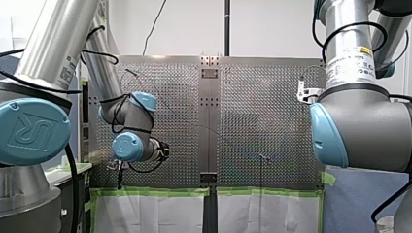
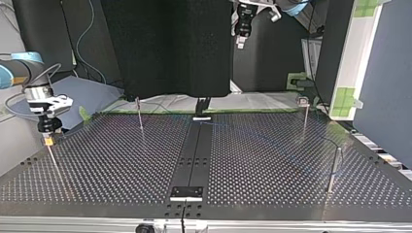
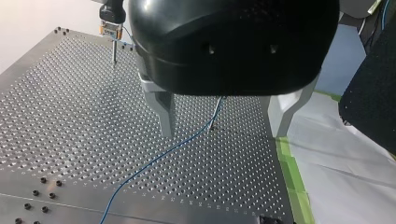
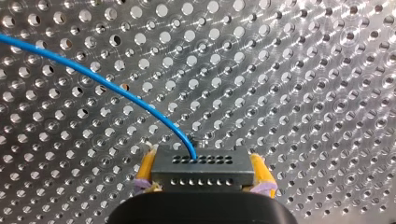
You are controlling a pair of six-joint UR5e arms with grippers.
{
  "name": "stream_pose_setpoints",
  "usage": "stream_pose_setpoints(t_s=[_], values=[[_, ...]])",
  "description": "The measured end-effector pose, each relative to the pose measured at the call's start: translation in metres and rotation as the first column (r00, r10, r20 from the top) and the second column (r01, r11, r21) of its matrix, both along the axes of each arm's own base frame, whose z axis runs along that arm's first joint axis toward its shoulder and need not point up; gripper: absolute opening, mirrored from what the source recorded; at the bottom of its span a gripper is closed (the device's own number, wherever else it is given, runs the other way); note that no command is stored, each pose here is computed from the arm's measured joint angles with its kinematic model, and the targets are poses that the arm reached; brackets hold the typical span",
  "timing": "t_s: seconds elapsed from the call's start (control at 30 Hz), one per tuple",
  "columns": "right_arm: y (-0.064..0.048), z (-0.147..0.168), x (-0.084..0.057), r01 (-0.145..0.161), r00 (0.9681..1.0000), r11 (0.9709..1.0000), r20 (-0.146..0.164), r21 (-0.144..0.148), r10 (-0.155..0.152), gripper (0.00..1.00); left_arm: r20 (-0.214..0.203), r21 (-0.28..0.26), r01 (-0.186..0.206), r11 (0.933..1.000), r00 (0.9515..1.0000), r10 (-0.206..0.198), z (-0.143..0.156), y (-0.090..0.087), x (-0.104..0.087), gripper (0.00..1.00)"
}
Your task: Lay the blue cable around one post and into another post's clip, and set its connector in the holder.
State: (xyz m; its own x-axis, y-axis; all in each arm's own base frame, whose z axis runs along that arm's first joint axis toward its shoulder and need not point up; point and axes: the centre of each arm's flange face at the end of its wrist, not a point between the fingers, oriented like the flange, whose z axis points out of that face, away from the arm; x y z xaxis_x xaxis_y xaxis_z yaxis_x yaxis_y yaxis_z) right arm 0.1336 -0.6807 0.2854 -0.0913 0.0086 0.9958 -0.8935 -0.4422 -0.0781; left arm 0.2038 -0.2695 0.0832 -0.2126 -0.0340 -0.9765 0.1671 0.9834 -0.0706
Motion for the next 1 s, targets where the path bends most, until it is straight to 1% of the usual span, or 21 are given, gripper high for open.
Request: stream_pose_setpoints(t_s=[0.33, 0.37, 0.4, 0.47, 0.5, 0.53, 0.57, 0.6, 0.63, 0.67, 0.7, 0.77, 1.0], values=[[0.0000, -0.0001, 0.0005, 0.000, 1.0000, 1.0000, 0.000, 0.000, 0.000, 0.00, -0.002, 0.002, 0.000, 1.0000, 1.0000, 0.000, -0.0002, 0.0002, -0.0004, 1.00], [0.0000, -0.0001, 0.0005, 0.000, 1.0000, 1.0000, 0.001, 0.000, 0.000, 0.23, -0.003, 0.002, 0.000, 1.0000, 1.0000, 0.000, -0.0003, 0.0003, -0.0004, 1.00], [-0.0001, -0.0001, 0.0005, 0.000, 1.0000, 1.0000, 0.001, 0.000, 0.000, 0.23, -0.003, 0.002, 0.000, 1.0000, 1.0000, 0.000, -0.0003, 0.0004, -0.0004, 1.00], [-0.0002, -0.0005, 0.0006, 0.002, 1.0000, 1.0000, 0.001, 0.001, -0.002, 0.49, -0.003, 0.002, 0.000, 1.0000, 1.0000, 0.000, -0.0003, 0.0004, -0.0004, 1.00], [-0.0003, -0.0006, 0.0006, 0.003, 1.0000, 1.0000, 0.001, 0.001, -0.003, 0.49, -0.003, 0.002, 0.000, 1.0000, 1.0000, 0.000, -0.0003, 0.0004, -0.0005, 1.00], [-0.0004, -0.0008, 0.0007, 0.005, 1.0000, 1.0000, 0.001, 0.001, -0.005, 0.67, -0.003, 0.002, 0.000, 1.0000, 1.0000, 0.000, -0.0003, 0.0004, -0.0006, 1.00], [-0.0006, -0.0011, 0.0007, 0.007, 1.0000, 1.0000, 0.002, 0.001, -0.007, 0.77, -0.003, 0.002, 0.000, 1.0000, 1.0000, 0.000, -0.0003, 0.0003, -0.0006, 1.00], [-0.0008, -0.0013, 0.0004, 0.010, 0.9999, 0.9999, 0.002, 0.001, -0.010, 0.77, -0.003, 0.002, 0.000, 1.0000, 1.0000, 0.000, -0.0003, 0.0004, -0.0006, 1.00], [-0.0011, -0.0012, 0.0000, 0.013, 0.9999, 0.9999, 0.002, 0.000, -0.013, 0.89, -0.003, 0.002, 0.000, 1.0000, 1.0000, 0.000, -0.0003, 0.0003, -0.0006, 1.00], [-0.0013, -0.0013, -0.0002, 0.016, 0.9999, 0.9999, 0.002, 0.000, -0.016, 0.94, -0.003, 0.002, 0.000, 1.0000, 1.0000, 0.000, -0.0003, 0.0003, -0.0006, 1.00], [-0.0013, -0.0014, -0.0005, 0.018, 0.9998, 0.9998, 0.002, 0.001, -0.018, 0.94, -0.003, 0.002, 0.000, 1.0000, 1.0000, 0.000, -0.0003, 0.0003, -0.0006, 1.00], [-0.0016, -0.0012, -0.0009, 0.021, 0.9998, 0.9998, 0.002, 0.001, -0.021, 1.00, -0.003, 0.003, 0.000, 1.0000, 1.0000, 0.000, -0.0004, 0.0004, -0.0007, 1.00], [-0.0011, -0.0029, 0.0003, 0.021, 0.9998, 0.9998, 0.003, 0.004, -0.021, 1.00, -0.004, 0.003, 0.000, 1.0000, 1.0000, 0.000, -0.0004, 0.0005, -0.0008, 1.00]])
